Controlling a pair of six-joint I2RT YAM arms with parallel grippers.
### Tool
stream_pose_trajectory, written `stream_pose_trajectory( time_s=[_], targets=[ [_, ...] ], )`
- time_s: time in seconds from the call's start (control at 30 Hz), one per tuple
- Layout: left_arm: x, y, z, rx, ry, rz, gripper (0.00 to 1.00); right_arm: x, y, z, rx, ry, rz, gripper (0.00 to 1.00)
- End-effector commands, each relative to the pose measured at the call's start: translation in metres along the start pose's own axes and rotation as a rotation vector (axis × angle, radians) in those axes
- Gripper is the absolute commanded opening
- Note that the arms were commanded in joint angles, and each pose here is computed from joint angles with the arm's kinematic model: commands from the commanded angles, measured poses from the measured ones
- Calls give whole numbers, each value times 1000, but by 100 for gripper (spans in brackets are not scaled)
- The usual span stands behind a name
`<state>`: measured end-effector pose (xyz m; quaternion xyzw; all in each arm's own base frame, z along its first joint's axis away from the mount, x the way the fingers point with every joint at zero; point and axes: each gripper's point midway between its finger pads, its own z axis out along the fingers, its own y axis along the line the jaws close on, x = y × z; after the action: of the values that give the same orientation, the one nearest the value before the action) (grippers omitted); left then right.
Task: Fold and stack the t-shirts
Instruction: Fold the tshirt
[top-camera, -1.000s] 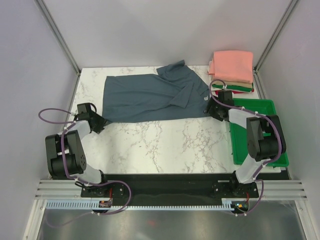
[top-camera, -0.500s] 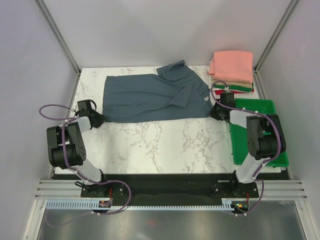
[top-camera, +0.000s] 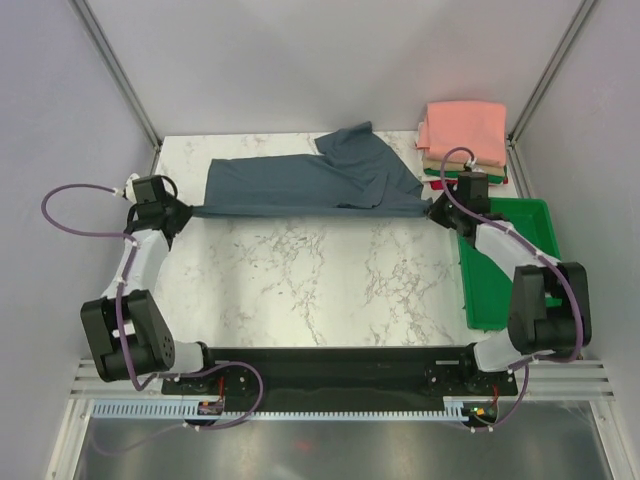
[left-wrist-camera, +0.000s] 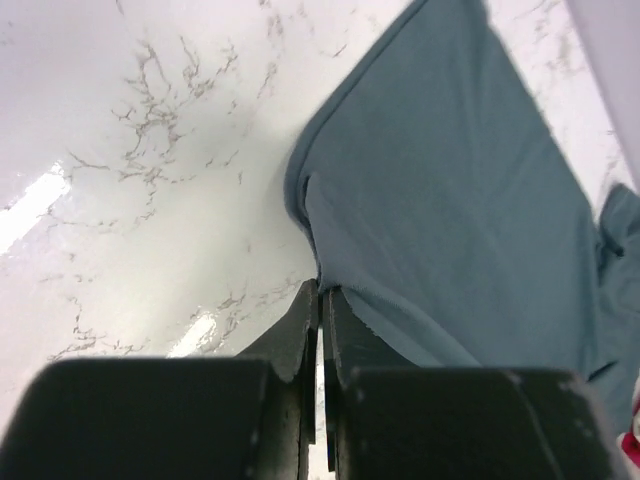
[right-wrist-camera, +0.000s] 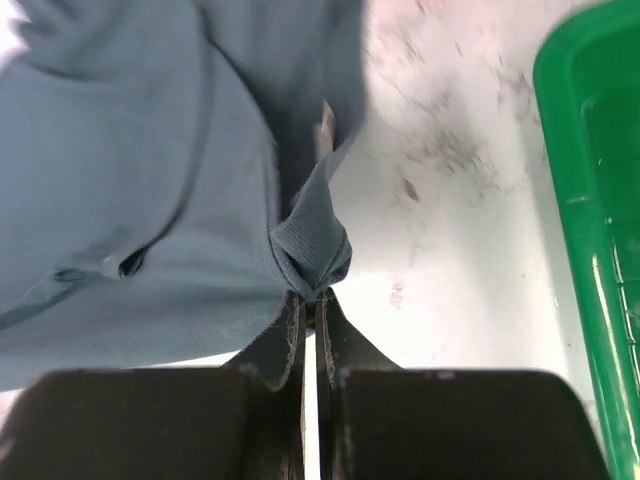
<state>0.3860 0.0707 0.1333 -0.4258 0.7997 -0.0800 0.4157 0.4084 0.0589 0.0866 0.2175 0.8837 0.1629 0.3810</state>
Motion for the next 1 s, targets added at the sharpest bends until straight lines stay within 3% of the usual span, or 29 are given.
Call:
stream_pose_trajectory(
  time_s=[0.0, 0.23, 0.33, 0.43, 0.53, 0.57, 0.6, 0.63, 0.67, 0.73, 0.87, 0.97],
  targets=[
    [-15, 14, -25, -74, -53, 55, 2, -33, 12, -33, -26, -115, 9, 0],
    [20, 56, -55, -147, 7, 29, 2, 12, -7, -57, -33, -67, 32, 0],
    [41, 74, -67, -132, 37, -18, 6, 36, -21, -64, -16, -51, 69, 0],
    [40, 84, -83, -130, 16, -73, 22, 67, -36, -70, -7, -13, 112, 0],
    [36, 92, -103, -143, -34, -100, 48, 83, -40, -80, -25, -3, 135, 0],
    [37, 97, -108, -160, -44, -105, 59, 87, -39, -83, -35, 2, 135, 3],
    [29, 98, -118, -158, -102, -109, 64, 92, -40, -86, -38, 14, 142, 11],
    [26, 100, -122, -162, -124, -111, 68, 91, -37, -91, -56, 3, 142, 38],
    [23, 101, -128, -165, -147, -115, 77, 93, -37, -93, -62, 5, 142, 51],
    [13, 94, -141, -130, -195, -102, 79, 95, -37, -99, -64, 9, 140, 69],
    [5, 76, -153, -44, -214, -43, 77, 80, -29, -109, -85, -35, 113, 71],
    [5, 56, -149, 48, -163, 54, 76, 67, -15, -112, -130, -59, 82, 71]
  ],
)
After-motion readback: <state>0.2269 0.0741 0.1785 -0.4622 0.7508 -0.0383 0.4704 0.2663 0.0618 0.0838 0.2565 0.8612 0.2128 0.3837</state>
